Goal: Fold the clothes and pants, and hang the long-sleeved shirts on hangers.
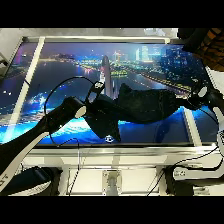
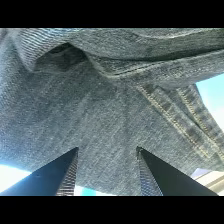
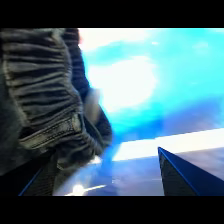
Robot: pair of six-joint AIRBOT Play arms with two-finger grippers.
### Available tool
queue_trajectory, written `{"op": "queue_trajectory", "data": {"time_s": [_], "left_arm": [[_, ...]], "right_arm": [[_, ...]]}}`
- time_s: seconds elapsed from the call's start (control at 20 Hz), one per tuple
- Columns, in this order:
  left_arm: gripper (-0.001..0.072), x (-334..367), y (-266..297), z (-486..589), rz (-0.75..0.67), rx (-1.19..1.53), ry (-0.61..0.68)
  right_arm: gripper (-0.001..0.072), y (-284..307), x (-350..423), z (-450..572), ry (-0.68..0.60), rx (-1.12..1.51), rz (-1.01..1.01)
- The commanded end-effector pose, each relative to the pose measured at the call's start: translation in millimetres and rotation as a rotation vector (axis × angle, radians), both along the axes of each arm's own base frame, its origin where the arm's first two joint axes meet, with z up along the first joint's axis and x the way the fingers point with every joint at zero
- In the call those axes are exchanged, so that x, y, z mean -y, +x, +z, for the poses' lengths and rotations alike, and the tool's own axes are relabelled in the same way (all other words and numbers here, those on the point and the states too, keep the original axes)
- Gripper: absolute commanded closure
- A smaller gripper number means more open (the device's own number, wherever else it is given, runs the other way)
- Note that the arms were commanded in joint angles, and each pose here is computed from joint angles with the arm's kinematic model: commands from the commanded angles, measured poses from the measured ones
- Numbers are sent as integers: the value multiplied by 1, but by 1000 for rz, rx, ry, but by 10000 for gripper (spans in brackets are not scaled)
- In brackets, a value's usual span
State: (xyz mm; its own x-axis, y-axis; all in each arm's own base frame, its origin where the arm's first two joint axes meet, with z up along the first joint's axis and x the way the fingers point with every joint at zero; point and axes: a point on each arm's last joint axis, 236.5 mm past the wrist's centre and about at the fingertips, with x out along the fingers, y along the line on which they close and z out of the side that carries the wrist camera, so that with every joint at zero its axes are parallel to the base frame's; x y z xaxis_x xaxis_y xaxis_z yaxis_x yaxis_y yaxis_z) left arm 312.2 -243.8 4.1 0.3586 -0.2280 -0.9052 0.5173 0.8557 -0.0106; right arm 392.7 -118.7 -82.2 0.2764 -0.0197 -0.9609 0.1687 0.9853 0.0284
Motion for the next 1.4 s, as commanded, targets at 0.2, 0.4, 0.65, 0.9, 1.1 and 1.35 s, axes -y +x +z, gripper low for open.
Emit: {"op": "queue_trajectory", "data": {"time_s": [0.2,0.4,0.65,0.9,1.1,1.35], "left_arm": [[265,-11,6,3,-9,33,47],[266,-11,6,3,-9,33,47],[266,-18,12,4,-20,64,84],[266,-33,26,9,-101,146,197],[267,-34,39,17,-305,245,307],[267,14,60,43,-564,484,290]], "right_arm": [[122,25,-52,-13,105,49,71],[547,26,-67,-21,111,33,97],[692,30,-79,22,167,-4,138],[692,71,-83,201,117,292,220],[692,47,-56,331,-102,492,219],[691,7,-25,339,-135,410,127]]}}
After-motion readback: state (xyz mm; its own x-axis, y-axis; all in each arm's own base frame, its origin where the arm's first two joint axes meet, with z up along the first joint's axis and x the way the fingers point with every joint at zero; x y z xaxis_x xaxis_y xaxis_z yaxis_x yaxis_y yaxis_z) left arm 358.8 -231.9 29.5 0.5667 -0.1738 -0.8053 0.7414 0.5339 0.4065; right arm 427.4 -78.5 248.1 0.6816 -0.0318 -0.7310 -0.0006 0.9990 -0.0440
